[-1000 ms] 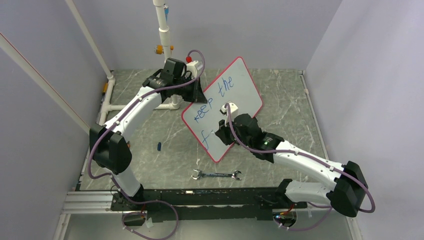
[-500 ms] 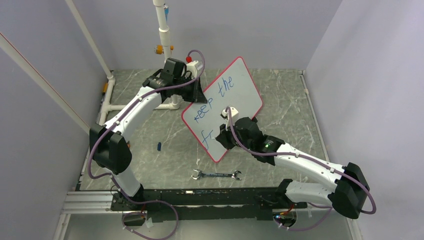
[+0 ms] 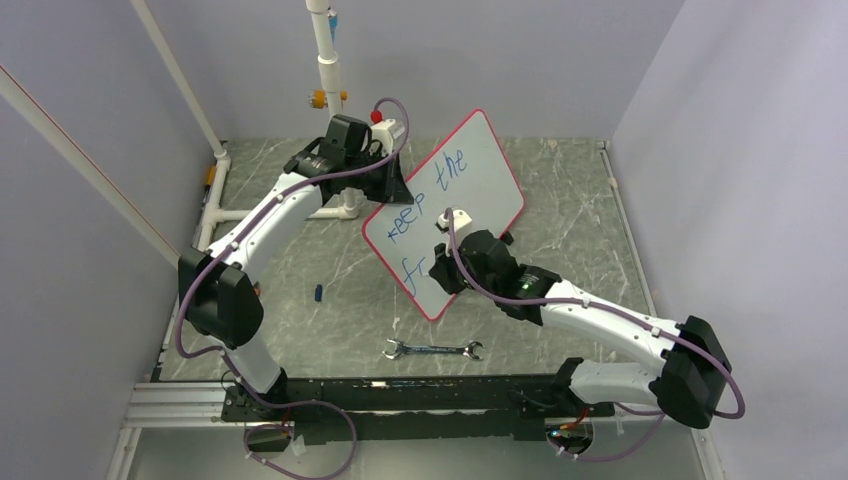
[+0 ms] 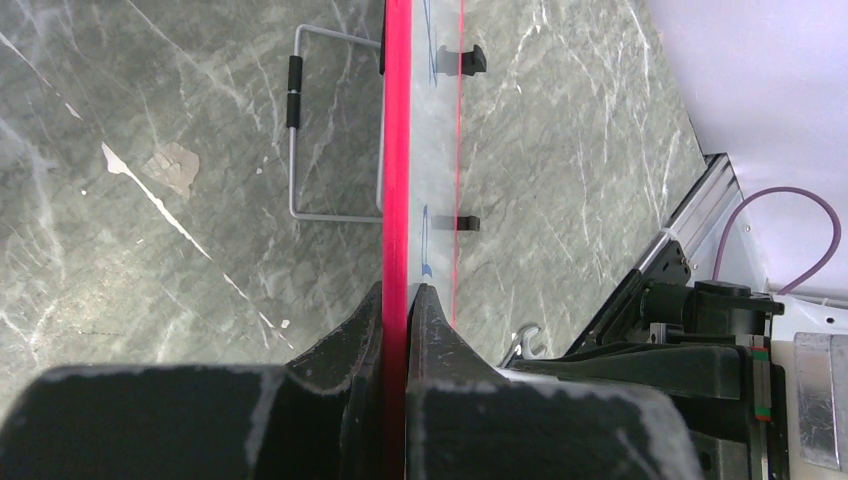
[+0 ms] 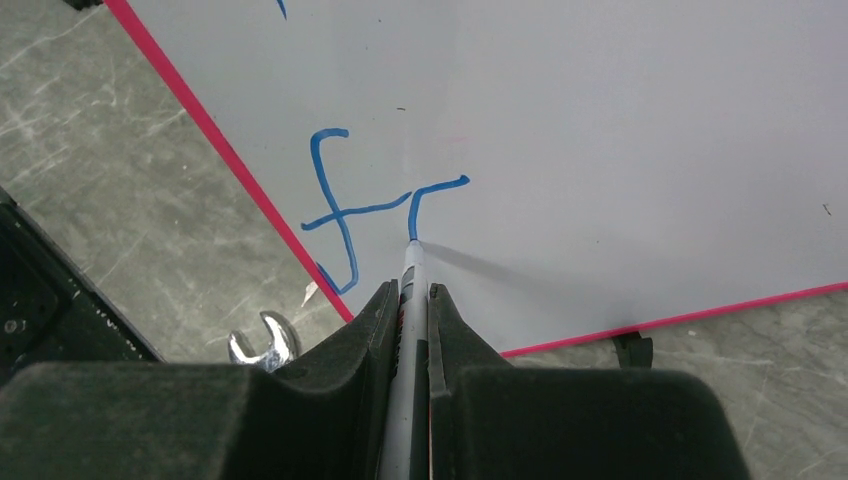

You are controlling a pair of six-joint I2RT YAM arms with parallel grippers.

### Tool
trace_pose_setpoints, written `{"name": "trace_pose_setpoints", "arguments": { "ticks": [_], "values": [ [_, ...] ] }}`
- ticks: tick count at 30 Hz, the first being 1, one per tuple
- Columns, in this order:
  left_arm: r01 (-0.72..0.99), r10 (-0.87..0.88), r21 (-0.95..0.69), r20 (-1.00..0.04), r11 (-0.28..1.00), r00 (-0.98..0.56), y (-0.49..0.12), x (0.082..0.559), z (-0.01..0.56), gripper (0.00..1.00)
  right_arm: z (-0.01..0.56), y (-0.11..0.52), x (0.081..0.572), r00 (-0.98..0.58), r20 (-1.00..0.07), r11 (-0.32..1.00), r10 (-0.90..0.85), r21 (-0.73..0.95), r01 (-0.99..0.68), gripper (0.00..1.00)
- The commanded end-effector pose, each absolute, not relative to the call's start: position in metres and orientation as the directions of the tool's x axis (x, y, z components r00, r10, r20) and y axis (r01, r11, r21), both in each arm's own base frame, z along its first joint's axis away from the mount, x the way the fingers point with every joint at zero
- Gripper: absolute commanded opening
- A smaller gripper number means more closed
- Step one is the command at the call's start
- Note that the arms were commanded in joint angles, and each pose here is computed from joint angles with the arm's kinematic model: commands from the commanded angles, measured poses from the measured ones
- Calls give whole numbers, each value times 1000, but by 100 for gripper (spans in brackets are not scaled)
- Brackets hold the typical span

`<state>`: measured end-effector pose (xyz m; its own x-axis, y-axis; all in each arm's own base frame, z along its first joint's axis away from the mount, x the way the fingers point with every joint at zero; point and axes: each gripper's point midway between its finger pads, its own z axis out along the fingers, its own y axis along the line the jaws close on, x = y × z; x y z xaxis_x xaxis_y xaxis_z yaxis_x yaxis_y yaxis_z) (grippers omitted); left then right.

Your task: Write a sentence on the whiteboard

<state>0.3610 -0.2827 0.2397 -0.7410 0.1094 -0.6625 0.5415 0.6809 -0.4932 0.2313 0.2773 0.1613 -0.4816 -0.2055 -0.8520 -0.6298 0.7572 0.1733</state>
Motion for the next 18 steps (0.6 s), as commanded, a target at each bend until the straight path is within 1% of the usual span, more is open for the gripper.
{"name": "trace_pose_setpoints", "arguments": {
  "ticks": [1,8,18],
  "values": [
    [527,135,-320,-745,787,-654,-256,384,243,0,182,280,255,-435,-884,800,-171,133,-585,0],
    [529,137,-318,-746,786,-652,-256,384,243,0,194,284,265,-414,-893,808,-175,109,-579,0],
    [529,135,-322,-745,785,-654,-257,383,243,0,211,288,269,-389,-910,807,-144,120,-578,0]
  ]
}}
